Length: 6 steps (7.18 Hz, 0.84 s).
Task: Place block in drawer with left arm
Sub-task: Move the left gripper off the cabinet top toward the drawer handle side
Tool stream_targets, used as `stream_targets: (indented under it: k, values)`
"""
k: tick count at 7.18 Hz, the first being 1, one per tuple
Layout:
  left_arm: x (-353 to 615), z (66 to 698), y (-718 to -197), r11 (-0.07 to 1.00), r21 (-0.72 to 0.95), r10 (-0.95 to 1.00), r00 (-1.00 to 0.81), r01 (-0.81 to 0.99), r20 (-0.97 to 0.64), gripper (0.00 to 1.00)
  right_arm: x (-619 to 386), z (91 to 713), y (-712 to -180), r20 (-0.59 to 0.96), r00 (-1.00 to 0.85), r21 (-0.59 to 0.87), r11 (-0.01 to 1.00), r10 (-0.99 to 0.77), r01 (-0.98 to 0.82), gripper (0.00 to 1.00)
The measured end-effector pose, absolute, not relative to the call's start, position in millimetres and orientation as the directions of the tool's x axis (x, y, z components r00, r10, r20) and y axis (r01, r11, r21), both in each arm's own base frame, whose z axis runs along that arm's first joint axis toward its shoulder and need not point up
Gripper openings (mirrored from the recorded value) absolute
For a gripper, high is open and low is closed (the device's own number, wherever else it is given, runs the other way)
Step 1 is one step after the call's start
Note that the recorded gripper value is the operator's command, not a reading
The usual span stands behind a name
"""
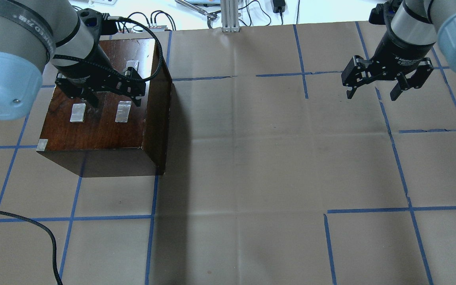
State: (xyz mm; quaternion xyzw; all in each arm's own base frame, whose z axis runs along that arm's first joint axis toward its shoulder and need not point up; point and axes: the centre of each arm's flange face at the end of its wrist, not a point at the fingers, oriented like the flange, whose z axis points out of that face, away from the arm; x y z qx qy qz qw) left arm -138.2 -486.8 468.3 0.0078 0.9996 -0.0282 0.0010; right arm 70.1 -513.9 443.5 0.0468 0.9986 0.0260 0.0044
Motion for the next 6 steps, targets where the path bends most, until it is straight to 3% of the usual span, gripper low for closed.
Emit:
stream_targets:
  k: [6]
  values:
    - [-135.3,473.1,-490.4,0.998,-0.066,0.017,-1.0,0.017,-0.002,1.0,70.1,443.5,-513.8,-0.006,-0.996,0.053,0.994,0.094,0.093,1.0]
